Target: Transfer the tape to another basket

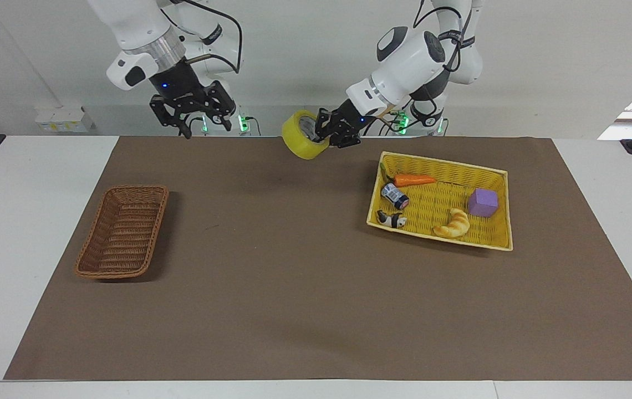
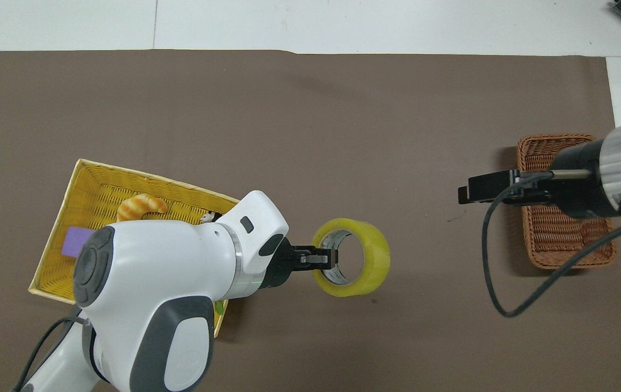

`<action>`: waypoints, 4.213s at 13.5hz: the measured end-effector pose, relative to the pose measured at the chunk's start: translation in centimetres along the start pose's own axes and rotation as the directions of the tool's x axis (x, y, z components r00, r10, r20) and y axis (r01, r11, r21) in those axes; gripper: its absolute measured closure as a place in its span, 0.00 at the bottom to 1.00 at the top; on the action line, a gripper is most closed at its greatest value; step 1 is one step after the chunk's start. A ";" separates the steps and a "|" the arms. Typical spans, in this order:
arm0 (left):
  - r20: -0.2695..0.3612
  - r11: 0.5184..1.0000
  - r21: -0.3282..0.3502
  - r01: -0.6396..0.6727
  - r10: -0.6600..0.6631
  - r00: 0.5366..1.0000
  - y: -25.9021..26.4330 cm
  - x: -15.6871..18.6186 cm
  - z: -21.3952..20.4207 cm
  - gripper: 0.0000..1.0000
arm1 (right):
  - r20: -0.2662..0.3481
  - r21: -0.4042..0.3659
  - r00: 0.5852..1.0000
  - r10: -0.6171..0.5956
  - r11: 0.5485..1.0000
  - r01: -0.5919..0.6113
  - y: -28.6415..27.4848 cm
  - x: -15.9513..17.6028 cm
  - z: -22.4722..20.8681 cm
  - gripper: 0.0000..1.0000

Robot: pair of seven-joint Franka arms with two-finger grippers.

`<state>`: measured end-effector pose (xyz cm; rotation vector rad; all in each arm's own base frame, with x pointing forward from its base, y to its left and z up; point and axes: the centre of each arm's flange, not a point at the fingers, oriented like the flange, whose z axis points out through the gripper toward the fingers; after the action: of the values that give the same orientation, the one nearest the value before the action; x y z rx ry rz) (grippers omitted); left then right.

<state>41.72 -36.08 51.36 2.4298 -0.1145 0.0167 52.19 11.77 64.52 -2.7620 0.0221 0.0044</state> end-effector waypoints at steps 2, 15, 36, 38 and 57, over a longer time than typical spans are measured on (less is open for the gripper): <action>0.007 1.000 0.001 0.001 -0.001 1.000 0.1 -0.1 0.1 0.78 | 0.036 0.072 0.999 0.003 0.997 -0.006 -0.9 -0.2 1.6 0.00; -0.062 0.998 -0.049 0.047 -0.050 0.997 6.3 -0.1 0.0 0.78 | 0.162 0.148 0.986 -0.038 0.989 0.013 -4.0 -4.4 7.7 0.07; 0.027 0.908 -0.218 0.359 -0.362 0.932 5.4 2.3 -7.0 0.00 | 0.157 0.135 0.977 -0.143 0.983 0.122 6.1 -2.8 3.4 1.00; -0.003 0.921 -0.177 0.347 -0.353 0.936 4.2 3.1 -7.6 0.00 | 0.139 0.039 0.975 -0.175 0.984 0.172 10.1 -2.4 2.3 1.00; -0.090 0.789 0.613 0.045 0.013 0.996 -24.1 9.6 -27.8 0.00 | 0.053 -0.245 0.967 -0.248 0.936 0.254 39.4 5.9 12.7 0.97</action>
<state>53.86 -0.59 57.21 3.0845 -0.0494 0.1831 57.50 -20.18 38.12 -2.9951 -0.3618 -0.0340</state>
